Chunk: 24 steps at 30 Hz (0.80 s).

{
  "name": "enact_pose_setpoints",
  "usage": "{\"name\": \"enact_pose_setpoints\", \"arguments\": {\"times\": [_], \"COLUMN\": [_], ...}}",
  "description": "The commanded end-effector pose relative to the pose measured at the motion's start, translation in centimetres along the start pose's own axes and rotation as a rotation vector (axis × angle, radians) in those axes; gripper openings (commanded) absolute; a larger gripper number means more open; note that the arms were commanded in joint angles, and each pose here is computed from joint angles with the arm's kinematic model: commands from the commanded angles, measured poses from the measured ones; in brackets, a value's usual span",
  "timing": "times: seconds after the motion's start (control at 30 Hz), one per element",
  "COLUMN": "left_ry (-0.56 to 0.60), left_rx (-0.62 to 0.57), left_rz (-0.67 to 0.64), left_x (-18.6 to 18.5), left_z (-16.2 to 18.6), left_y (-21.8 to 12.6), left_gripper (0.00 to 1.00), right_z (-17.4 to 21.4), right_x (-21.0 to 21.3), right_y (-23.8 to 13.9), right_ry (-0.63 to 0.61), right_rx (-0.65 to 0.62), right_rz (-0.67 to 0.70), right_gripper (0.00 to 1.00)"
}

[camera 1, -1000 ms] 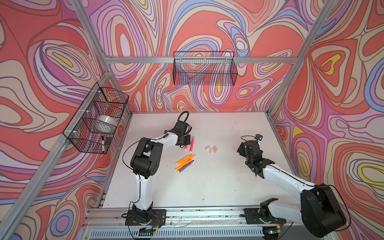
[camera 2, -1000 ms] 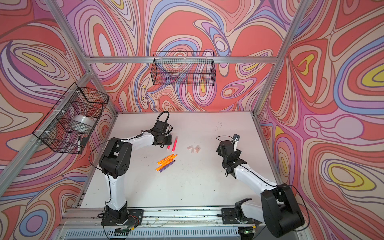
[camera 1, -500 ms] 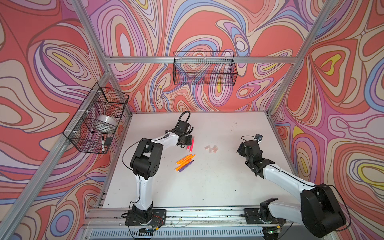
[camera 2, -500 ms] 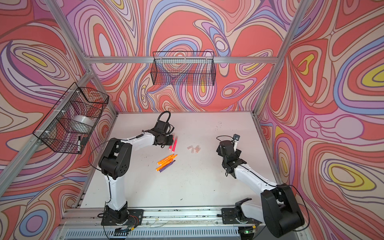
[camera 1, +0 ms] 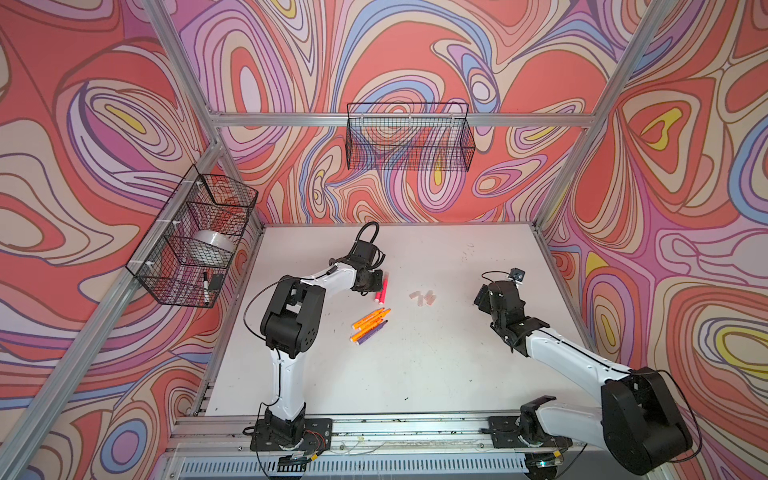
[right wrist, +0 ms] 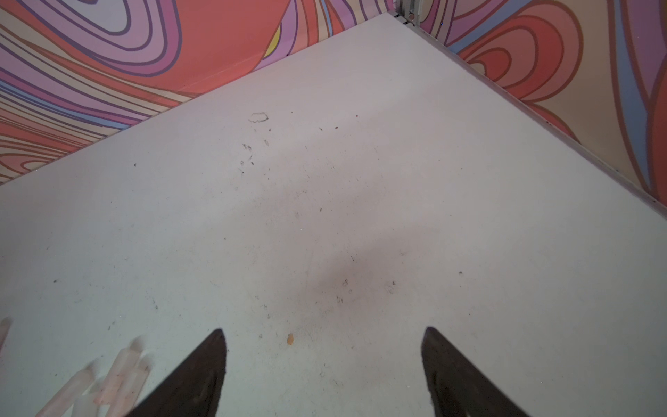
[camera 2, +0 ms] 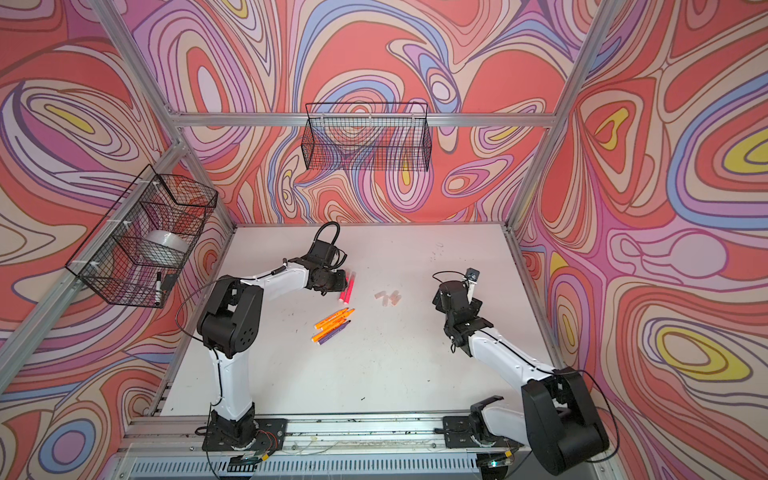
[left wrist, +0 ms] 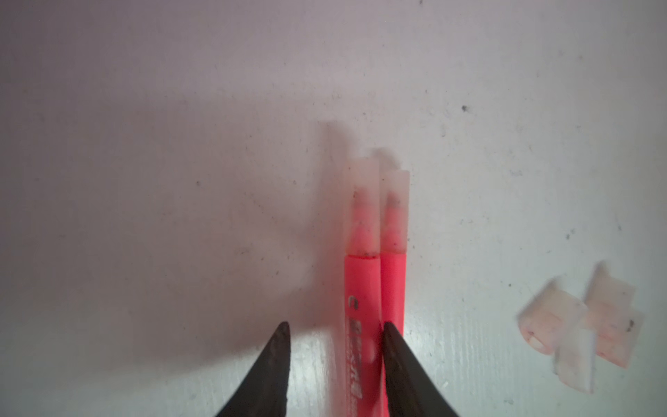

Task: Insert the pens into the pen caps
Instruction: 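Set the capped pink highlighter down beside the other pink highlighter with the left gripper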

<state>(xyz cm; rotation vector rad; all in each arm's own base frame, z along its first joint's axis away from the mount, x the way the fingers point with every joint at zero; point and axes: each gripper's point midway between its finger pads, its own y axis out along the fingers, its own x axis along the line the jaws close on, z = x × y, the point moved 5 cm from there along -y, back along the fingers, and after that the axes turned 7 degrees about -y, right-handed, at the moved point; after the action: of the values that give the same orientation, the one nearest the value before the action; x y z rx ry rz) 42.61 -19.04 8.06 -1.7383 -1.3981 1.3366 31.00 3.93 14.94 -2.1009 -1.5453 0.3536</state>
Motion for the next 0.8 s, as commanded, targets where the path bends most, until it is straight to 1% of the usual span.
{"name": "enact_pose_setpoints", "arguments": {"times": [0.0, 0.03, 0.1, 0.2, 0.27, 0.33, 0.43, 0.57, 0.63, 0.77], "left_ry": [-0.141, -0.145, -0.120, -0.058, -0.018, -0.006, 0.015, 0.032, 0.047, 0.063], "left_rx": [0.100, 0.088, 0.050, 0.028, 0.010, -0.006, -0.019, -0.036, -0.049, -0.097], "left_rz": [0.113, 0.071, -0.110, -0.205, -0.240, -0.224, -0.127, -0.056, -0.046, -0.085], "left_x": [1.4, 2.1, 4.1, 4.6, 4.5, 4.1, 2.7, 1.6, 1.2, 1.6], "left_z": [1.2, 1.2, 1.2, 1.1, 1.0, 0.8, 0.5, 0.0, -0.1, -0.3], "left_y": [0.6, 0.4, 0.0, -0.8, -1.2, -1.7, -2.2, -3.1, -3.8, -5.4], "left_gripper": [0.45, 0.46, 0.45, 0.46, 0.49, 0.50, 0.51, 0.52, 0.54, 0.64], "right_z": [-0.7, -0.8, -0.8, -0.8, -0.8, -0.8, -0.7, -0.7, -0.7, -0.8], "right_x": [0.1, 0.0, 0.1, 0.1, 0.1, 0.2, 0.2, 0.2, 0.3, 0.2], "right_y": [-0.2, -0.2, -0.2, -0.2, -0.1, -0.1, -0.1, 0.0, 0.0, -0.1], "right_ry": [0.002, 0.004, 0.003, 0.003, 0.003, 0.005, 0.002, -0.001, -0.002, 0.001], "right_rx": [-0.021, -0.022, -0.022, -0.020, -0.020, -0.019, -0.016, -0.015, -0.013, -0.017], "right_rz": [-0.010, -0.010, -0.013, -0.013, -0.014, -0.012, -0.013, -0.015, -0.016, -0.017], "right_gripper": [0.87, 0.87, 0.87, 0.87, 0.87, 0.87, 0.87, 0.87, 0.87, 0.87]}}
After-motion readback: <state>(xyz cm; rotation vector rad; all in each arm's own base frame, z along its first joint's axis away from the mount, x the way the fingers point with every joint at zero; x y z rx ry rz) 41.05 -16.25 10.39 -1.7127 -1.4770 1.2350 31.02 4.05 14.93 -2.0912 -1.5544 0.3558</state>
